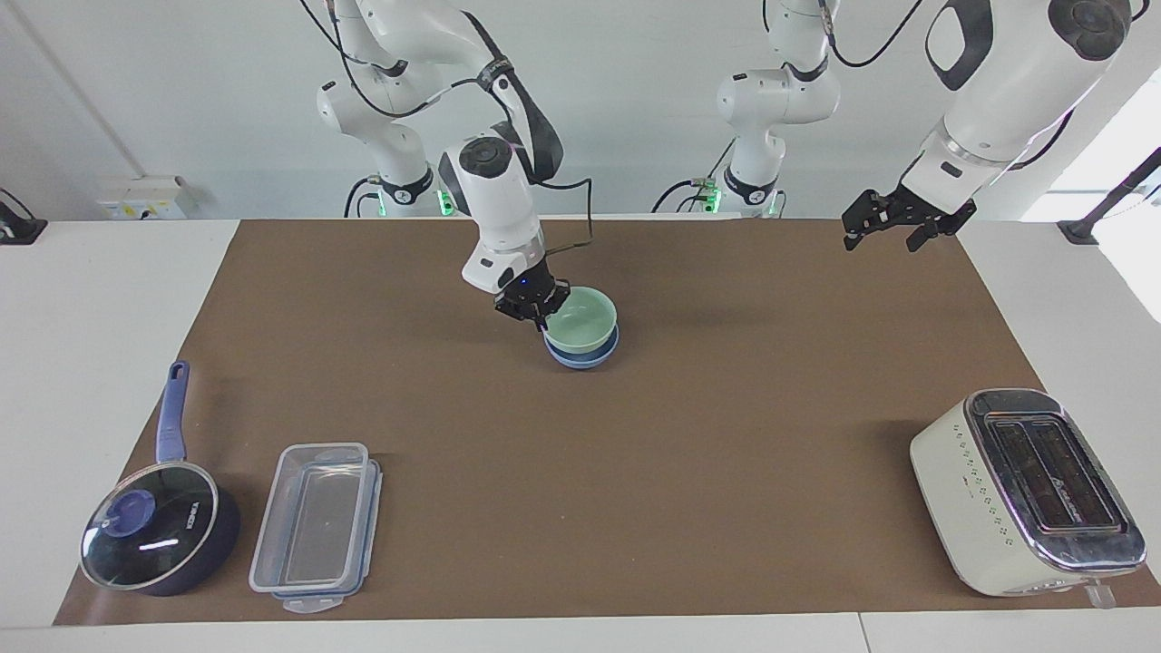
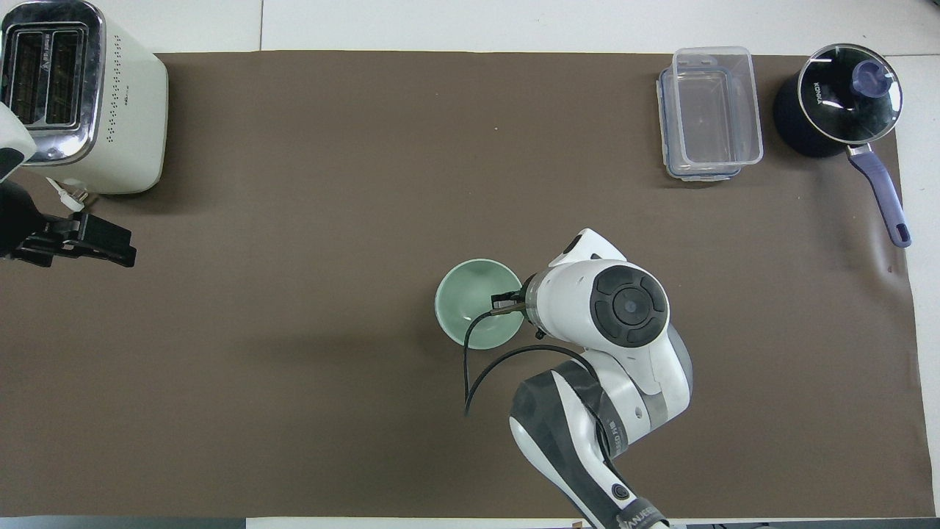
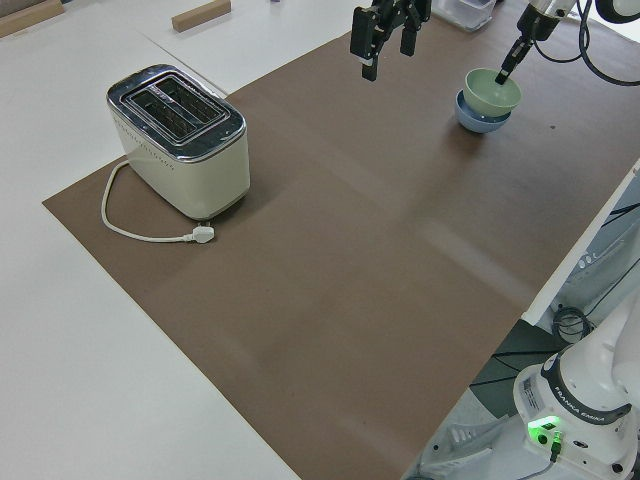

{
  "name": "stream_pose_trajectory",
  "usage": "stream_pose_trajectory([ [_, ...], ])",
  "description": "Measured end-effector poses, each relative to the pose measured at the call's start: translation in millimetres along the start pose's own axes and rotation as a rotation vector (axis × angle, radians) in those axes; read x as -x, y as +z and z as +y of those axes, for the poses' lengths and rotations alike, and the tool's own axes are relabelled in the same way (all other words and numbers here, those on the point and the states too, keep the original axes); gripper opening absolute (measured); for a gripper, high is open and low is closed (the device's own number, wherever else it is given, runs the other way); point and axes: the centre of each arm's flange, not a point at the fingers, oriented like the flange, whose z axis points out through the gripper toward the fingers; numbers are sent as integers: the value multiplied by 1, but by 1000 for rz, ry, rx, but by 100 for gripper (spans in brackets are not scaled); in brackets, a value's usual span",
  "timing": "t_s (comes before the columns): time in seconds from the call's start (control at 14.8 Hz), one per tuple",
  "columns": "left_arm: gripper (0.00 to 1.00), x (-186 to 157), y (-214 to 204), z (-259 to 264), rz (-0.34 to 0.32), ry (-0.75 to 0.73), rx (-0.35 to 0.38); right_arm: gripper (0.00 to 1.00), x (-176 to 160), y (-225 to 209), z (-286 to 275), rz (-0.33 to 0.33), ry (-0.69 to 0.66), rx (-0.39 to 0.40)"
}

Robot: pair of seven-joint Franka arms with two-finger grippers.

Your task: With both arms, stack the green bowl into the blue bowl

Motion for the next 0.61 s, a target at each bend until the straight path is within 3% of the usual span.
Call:
stream_pose_trajectory([
  [0.34,100,9,-25,1,-20,3,-1,4,2,6,-7,3,-14,-2],
  [0.61,100,7,-24,1,8,0,-1,4,3,9,-4,-2,-41,2],
])
